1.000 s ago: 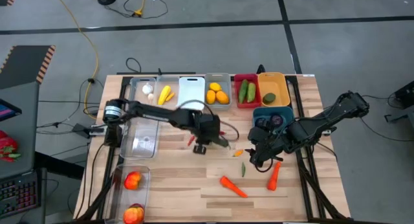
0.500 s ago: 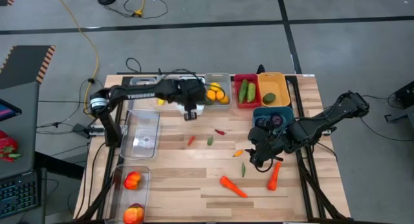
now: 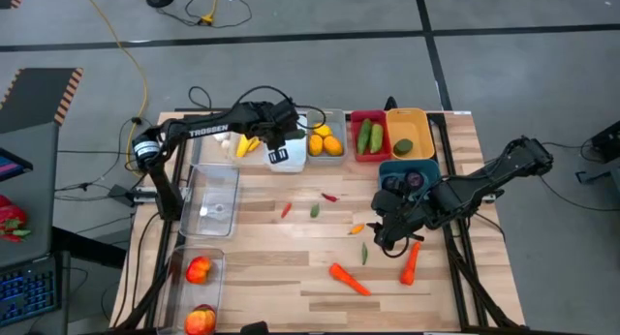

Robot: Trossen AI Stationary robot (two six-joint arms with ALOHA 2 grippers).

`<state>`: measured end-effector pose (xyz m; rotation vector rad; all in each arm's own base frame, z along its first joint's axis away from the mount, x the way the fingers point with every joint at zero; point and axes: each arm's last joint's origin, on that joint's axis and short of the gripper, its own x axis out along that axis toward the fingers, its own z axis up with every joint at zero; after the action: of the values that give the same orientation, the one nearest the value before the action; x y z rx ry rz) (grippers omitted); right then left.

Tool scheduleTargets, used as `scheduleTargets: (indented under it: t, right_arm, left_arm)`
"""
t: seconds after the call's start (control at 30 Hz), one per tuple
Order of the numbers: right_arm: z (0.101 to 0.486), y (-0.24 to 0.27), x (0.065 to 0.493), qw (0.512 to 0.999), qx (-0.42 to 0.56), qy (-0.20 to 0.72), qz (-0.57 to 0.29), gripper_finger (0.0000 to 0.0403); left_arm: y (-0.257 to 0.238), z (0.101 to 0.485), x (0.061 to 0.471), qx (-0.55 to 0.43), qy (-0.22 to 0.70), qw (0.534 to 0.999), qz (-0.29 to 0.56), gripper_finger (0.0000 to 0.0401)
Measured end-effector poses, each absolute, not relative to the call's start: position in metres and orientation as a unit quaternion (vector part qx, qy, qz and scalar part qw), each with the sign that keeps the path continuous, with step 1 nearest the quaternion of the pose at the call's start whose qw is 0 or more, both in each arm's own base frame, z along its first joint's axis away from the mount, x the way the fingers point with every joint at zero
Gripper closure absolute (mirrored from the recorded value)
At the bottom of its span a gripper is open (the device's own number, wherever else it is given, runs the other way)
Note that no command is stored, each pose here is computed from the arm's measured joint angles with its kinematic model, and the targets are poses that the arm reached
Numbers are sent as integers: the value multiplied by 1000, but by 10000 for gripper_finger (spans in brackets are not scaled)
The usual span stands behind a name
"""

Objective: Sort produce into baskets
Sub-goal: Put the bottom left green chili pepper into the white bin, then put the bottom green chili pepper into the white bin

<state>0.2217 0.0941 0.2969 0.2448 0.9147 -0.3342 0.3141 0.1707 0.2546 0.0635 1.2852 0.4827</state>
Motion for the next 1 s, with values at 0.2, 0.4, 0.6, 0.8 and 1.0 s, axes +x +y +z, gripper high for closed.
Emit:
scheduleTargets:
  t: [0.2,0.4,0.6,0.8,1.0]
  right_arm:
    - [297,94,222,877,117,438,-160,83]
    - [297,94,222,877,115,439,-159,78]
    - [297,95,221,877,113,439,-156,77]
    - [285,107,227,871,93,458,-149,78]
    - [249,122,248,844,69,502,-174,78]
  left_arm:
    - [172,255,313,47,598,761,247,287]
    - [173,255,313,55,600,755,261,227]
    - [172,255,314,48,597,761,251,196]
    - [172,255,314,47,596,761,250,194]
    - [172,255,314,46,596,762,250,194]
